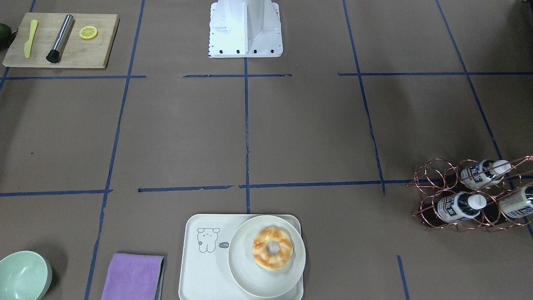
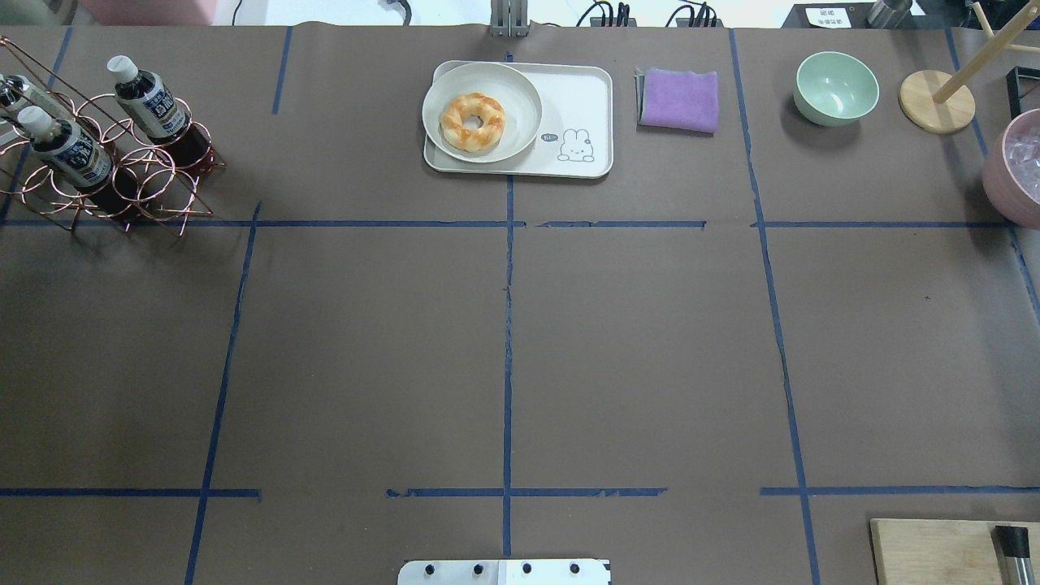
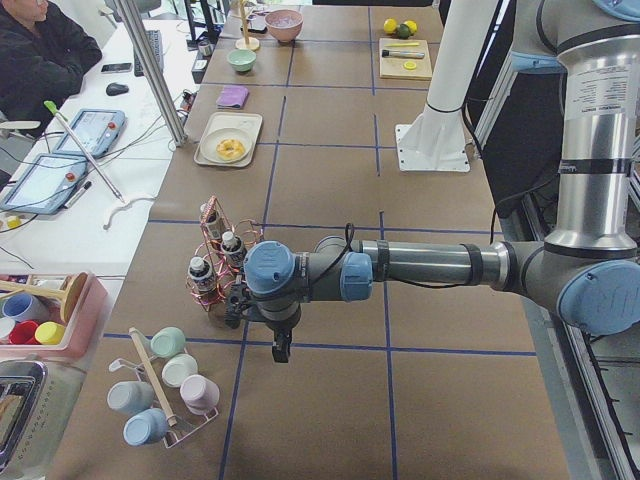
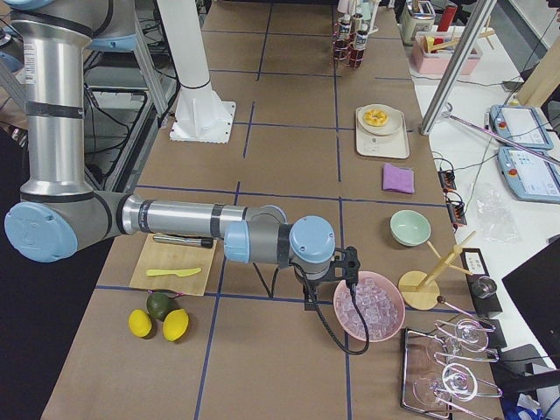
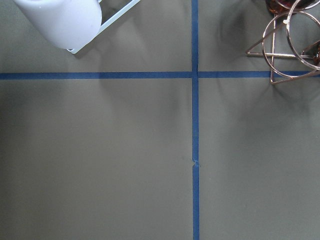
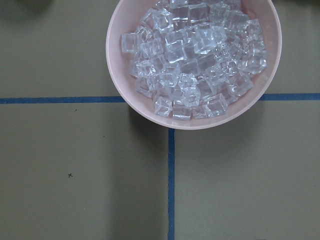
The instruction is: Place tea on tray
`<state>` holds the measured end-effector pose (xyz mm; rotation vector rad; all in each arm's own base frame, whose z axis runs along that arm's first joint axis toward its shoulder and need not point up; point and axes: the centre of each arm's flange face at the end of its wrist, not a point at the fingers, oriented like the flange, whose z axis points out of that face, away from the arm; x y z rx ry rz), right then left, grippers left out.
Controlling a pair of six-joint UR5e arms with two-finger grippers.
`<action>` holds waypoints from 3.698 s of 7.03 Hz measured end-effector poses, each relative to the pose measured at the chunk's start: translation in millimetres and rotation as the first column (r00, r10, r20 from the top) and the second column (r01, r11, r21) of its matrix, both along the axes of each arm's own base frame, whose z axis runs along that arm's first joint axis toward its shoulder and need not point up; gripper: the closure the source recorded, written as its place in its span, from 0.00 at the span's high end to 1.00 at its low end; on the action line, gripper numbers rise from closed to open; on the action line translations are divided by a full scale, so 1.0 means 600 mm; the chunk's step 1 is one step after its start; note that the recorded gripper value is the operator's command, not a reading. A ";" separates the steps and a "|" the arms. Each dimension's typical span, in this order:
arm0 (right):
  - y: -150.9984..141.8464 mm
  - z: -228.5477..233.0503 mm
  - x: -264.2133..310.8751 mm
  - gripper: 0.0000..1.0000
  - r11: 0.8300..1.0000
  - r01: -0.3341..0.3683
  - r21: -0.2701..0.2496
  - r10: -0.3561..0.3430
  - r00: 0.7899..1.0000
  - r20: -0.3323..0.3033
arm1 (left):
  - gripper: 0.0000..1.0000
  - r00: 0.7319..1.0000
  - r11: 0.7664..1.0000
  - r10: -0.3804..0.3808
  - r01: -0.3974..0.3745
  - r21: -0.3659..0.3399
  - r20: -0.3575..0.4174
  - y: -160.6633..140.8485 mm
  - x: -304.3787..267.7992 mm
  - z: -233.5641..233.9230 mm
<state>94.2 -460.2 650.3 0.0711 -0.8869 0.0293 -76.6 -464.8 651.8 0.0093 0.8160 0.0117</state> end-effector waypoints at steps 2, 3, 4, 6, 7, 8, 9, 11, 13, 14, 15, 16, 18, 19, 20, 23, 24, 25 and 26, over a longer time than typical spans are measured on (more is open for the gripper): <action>-0.002 -0.003 0.000 1.00 1.000 0.001 0.005 -0.001 1.000 0.000 | 1.00 1.000 1.000 0.000 0.000 0.003 0.000 -0.001 0.000 -0.001; -0.004 -0.006 0.000 1.00 1.000 0.002 0.011 -0.002 1.000 -0.002 | 1.00 1.000 1.000 0.001 -0.001 0.007 0.000 -0.002 0.000 -0.003; -0.006 -0.010 0.000 1.00 1.000 0.002 0.015 -0.002 1.000 -0.003 | 1.00 1.000 1.000 0.002 -0.002 0.014 0.000 -0.003 0.001 -0.009; -0.007 -0.013 0.000 1.00 1.000 0.002 0.019 -0.002 1.000 -0.003 | 1.00 1.000 0.998 0.002 -0.002 0.059 0.001 -0.010 0.001 -0.036; -0.007 -0.013 0.000 1.00 1.000 0.002 0.019 -0.002 1.000 -0.002 | 1.00 1.000 0.995 0.000 0.000 0.097 0.001 -0.015 0.002 -0.060; -0.007 -0.013 0.000 1.00 1.000 0.002 0.018 -0.002 1.000 -0.004 | 1.00 1.000 0.991 -0.016 0.015 0.133 0.000 -0.019 0.005 -0.098; -0.007 -0.013 0.000 1.00 1.000 0.002 0.018 -0.002 1.000 -0.006 | 1.00 0.999 0.987 -0.043 0.044 0.154 -0.007 -0.019 0.018 -0.144; -0.007 -0.012 0.000 1.00 1.000 0.003 0.019 -0.003 1.000 -0.007 | 1.00 0.992 0.970 -0.116 0.123 0.209 -0.047 -0.021 0.059 -0.213; -0.007 -0.012 0.000 1.00 1.000 0.004 0.019 -0.004 1.000 -0.008 | 1.00 0.971 0.940 -0.203 0.230 0.251 -0.129 -0.024 0.126 -0.259; -0.007 -0.012 -0.001 1.00 1.000 0.005 0.019 -0.004 1.000 -0.008 | 1.00 0.960 0.919 -0.243 0.274 0.283 -0.141 -0.027 0.165 -0.276; -0.008 -0.013 -0.001 1.00 1.000 0.004 0.019 -0.004 1.000 -0.007 | 1.00 0.948 0.892 -0.286 0.316 0.323 -0.137 -0.032 0.205 -0.288; -0.010 -0.017 -0.001 1.00 1.000 0.003 0.023 -0.003 1.000 -0.005 | 1.00 0.929 0.856 -0.344 0.370 0.360 -0.138 -0.036 0.234 -0.299; -0.014 -0.019 0.000 1.00 1.000 0.003 0.027 -0.003 1.000 -0.003 | 1.00 0.880 0.772 -0.449 0.470 0.429 -0.155 -0.045 0.260 -0.306; -0.014 -0.017 0.000 1.00 1.000 0.003 0.025 -0.003 1.000 -0.006 | 1.00 0.864 0.739 -0.475 0.494 0.458 -0.165 -0.048 0.271 -0.298; -0.014 -0.016 0.000 1.00 1.000 0.004 0.024 -0.004 1.000 -0.007 | 1.00 0.850 0.710 -0.496 0.514 0.482 -0.176 -0.051 0.288 -0.283; -0.014 -0.014 0.000 1.00 1.000 0.001 0.018 -0.001 1.000 -0.005 | 1.00 0.838 0.685 -0.516 0.530 0.500 -0.181 -0.070 0.328 -0.258; -0.014 -0.013 0.000 1.00 1.000 0.001 0.016 0.000 1.000 -0.003 | 0.97 0.838 0.686 -0.517 0.528 0.501 -0.176 -0.081 0.336 -0.253; -0.013 -0.013 0.000 1.00 1.000 0.000 0.015 0.000 1.000 -0.002 | 0.91 0.840 0.689 -0.515 0.523 0.502 -0.169 -0.090 0.344 -0.246; -0.013 -0.012 0.000 1.00 1.000 0.001 0.014 -0.001 1.000 -0.001 | 0.86 0.845 0.694 -0.509 0.517 0.502 -0.166 -0.094 0.354 -0.244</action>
